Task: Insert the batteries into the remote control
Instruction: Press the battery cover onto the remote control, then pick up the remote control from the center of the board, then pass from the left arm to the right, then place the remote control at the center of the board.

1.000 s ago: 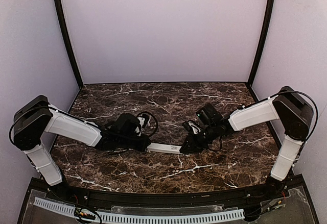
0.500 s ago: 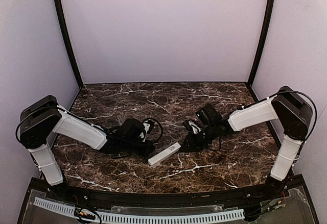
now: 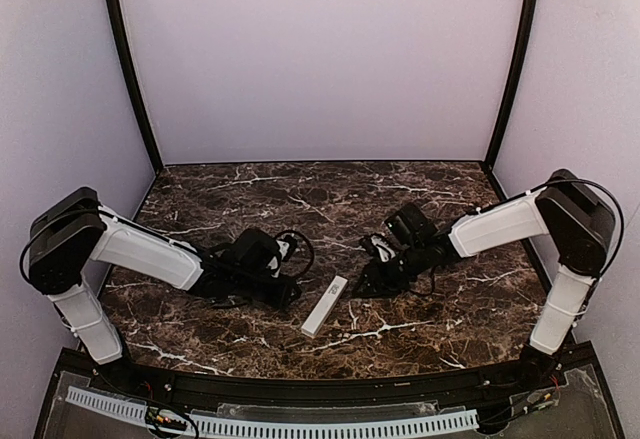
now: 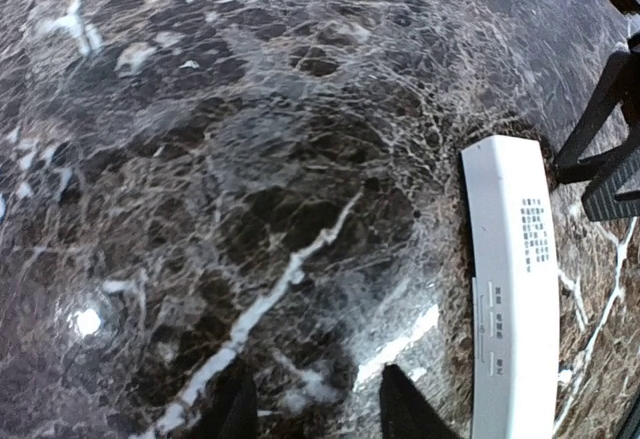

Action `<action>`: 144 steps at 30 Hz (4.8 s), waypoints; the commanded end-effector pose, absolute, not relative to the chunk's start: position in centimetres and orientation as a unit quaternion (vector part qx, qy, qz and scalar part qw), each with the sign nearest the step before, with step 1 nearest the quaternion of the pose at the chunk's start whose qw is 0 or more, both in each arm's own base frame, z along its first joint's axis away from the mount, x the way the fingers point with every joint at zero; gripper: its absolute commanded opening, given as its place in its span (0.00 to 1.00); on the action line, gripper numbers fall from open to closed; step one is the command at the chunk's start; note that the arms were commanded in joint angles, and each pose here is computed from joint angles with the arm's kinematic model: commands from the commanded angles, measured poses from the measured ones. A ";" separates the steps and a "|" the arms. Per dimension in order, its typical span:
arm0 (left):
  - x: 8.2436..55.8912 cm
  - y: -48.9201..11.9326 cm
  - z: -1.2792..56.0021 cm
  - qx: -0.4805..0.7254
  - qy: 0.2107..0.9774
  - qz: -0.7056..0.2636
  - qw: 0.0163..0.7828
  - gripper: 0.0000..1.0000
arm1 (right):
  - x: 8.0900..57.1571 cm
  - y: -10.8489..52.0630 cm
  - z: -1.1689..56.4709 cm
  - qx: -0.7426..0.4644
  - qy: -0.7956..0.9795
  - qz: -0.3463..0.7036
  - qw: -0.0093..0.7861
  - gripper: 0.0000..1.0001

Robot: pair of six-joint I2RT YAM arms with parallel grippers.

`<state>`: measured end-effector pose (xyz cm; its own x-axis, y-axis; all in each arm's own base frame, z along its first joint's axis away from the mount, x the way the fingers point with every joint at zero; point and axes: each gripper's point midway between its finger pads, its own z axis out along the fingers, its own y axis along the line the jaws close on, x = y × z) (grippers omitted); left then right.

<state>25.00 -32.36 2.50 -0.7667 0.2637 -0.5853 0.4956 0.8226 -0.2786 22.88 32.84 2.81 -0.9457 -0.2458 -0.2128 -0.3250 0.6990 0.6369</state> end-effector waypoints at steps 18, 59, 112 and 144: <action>18.0 -36.7 5.3 0.378 0.881 -0.203 0.201 0.64 | 26.4 25.8 19.3 -0.138 0.845 0.365 0.365 0.99; 19.2 -41.2 17.7 0.369 0.757 -0.393 0.369 0.14 | 21.5 25.9 25.7 -0.257 0.733 0.461 0.429 0.96; 15.1 -40.8 27.2 0.362 0.580 -0.561 0.466 0.10 | 14.7 36.8 32.6 -0.432 0.523 0.647 0.349 0.23; 26.2 -23.0 21.7 0.086 0.807 -0.295 0.505 0.99 | 26.8 35.2 15.7 -0.388 0.877 0.203 0.196 0.06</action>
